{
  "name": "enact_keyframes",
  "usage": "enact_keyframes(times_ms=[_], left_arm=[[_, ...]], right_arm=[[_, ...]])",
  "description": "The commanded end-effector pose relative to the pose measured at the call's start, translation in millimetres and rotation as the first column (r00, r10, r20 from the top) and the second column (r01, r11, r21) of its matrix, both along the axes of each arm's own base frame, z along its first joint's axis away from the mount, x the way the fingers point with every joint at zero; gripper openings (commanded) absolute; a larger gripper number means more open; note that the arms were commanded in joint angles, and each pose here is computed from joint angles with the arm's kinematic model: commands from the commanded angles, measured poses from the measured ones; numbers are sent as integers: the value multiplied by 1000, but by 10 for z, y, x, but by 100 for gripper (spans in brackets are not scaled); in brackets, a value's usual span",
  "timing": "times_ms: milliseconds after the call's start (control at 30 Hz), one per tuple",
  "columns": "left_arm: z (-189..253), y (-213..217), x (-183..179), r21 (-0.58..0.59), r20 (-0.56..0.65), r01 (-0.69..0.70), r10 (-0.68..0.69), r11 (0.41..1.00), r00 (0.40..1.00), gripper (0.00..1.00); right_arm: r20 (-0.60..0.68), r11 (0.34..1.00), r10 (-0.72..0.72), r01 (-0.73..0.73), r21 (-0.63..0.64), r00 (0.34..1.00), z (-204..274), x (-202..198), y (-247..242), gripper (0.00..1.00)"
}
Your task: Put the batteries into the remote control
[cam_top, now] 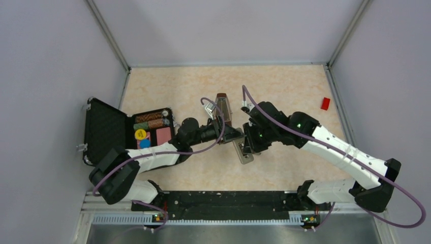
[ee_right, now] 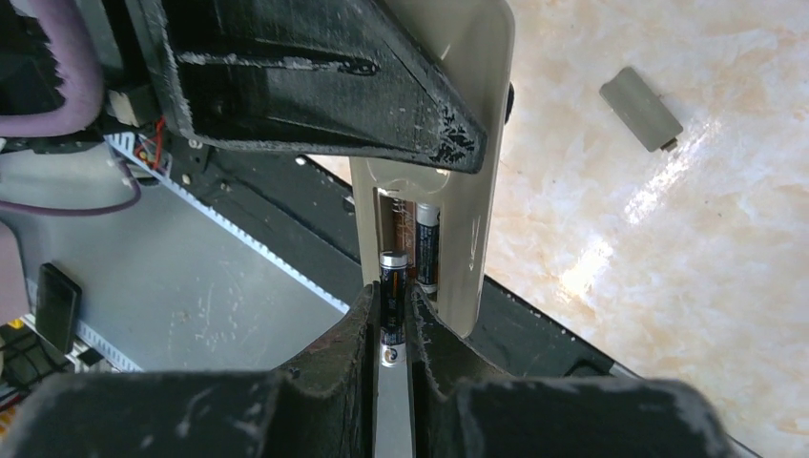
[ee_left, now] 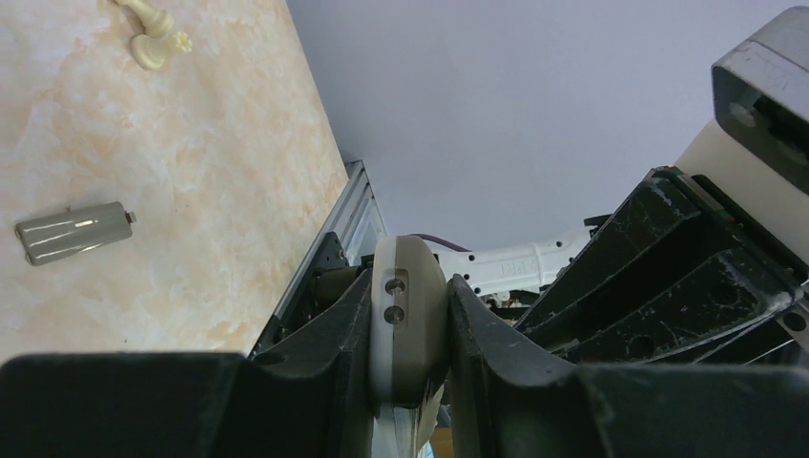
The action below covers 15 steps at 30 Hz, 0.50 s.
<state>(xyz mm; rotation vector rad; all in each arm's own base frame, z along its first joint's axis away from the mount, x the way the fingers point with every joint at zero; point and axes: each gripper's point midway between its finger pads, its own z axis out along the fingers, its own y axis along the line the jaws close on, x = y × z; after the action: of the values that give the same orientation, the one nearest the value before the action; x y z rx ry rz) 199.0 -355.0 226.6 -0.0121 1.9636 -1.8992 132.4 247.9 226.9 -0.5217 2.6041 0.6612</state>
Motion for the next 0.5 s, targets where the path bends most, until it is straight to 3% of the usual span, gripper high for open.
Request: enact_keyframes(times_ms=[0,467], left_arm=[[264,29,-6,-84,62,-19,24,996,998,0],[325,62,-49,-89,65,-14,20,996,998,0]], right_arm=[[17,1000,29,-30,2,999,99,-29,45,12],[51,1000,-5,6,-4,999,64,101,117,15]])
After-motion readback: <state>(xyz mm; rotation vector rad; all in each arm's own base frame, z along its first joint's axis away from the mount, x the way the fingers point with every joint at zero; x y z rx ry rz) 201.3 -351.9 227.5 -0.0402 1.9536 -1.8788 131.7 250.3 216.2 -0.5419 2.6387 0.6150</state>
